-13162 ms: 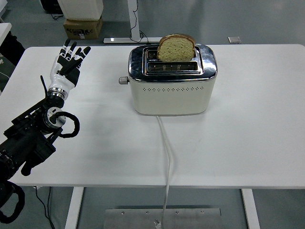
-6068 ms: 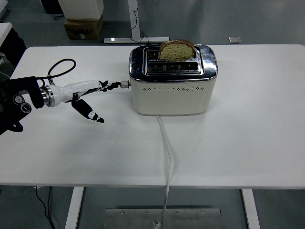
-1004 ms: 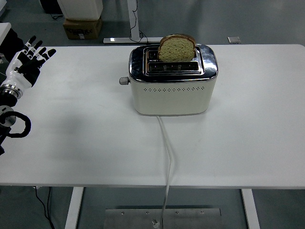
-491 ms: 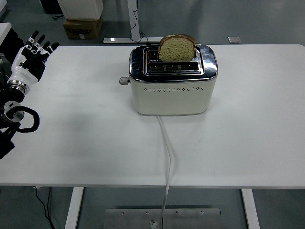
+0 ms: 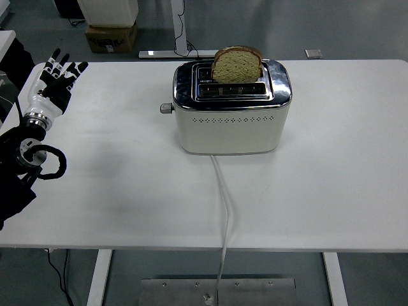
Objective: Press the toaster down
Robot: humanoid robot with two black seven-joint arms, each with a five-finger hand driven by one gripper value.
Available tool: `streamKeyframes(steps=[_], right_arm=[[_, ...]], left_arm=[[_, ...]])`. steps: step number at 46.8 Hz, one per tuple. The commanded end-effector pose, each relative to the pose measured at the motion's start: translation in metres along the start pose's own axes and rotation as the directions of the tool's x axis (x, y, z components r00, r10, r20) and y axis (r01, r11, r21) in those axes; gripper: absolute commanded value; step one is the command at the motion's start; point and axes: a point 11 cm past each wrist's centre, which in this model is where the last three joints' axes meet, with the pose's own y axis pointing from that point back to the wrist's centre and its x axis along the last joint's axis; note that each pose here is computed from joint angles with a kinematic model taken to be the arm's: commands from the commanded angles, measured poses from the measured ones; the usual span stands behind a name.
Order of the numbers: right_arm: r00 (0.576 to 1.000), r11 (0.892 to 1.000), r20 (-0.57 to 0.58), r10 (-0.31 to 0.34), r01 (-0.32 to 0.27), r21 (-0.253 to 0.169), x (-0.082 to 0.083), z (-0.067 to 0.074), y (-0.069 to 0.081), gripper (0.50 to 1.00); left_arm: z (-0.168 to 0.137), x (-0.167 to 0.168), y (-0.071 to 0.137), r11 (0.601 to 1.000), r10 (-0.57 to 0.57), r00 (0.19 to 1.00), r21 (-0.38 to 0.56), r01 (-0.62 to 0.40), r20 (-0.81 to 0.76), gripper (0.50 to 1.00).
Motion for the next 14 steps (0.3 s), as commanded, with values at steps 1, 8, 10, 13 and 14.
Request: streamKeyframes(steps=[1, 8, 10, 13, 14], right_arm=[[1.000, 1.000, 0.002, 0.000, 0.000, 0.002, 0.000, -0.001, 0.000, 1.000], [1.000, 1.000, 0.002, 0.000, 0.000, 0.003, 0.000, -0.002, 0.000, 1.000], [1.000, 1.000, 0.002, 0.000, 0.000, 0.002, 0.000, -0.001, 0.000, 0.998], [1.000, 1.000, 0.002, 0.000, 0.000, 0.003, 0.000, -0.001, 0.000, 0.998], [1.000, 1.000, 0.000, 0.000, 0.000, 0.006, 0.000, -0.002, 0.000, 0.998]], left_arm=[[-0.004, -0.006, -0.001, 1.000, -0.003, 1.000, -0.004, 0.003, -0.028, 1.000], [-0.012, -0.013, -0.002, 1.000, -0.004, 0.998, 0.000, 0.004, -0.068, 1.000], [-0.015, -0.016, -0.002, 1.000, -0.007, 0.997, 0.003, 0.007, -0.073, 1.000], [-0.018, -0.017, -0.002, 1.000, -0.009, 0.997, 0.008, 0.009, -0.076, 1.000], [-0.018, -0.018, -0.002, 1.000, -0.009, 0.997, 0.008, 0.009, -0.076, 1.000]])
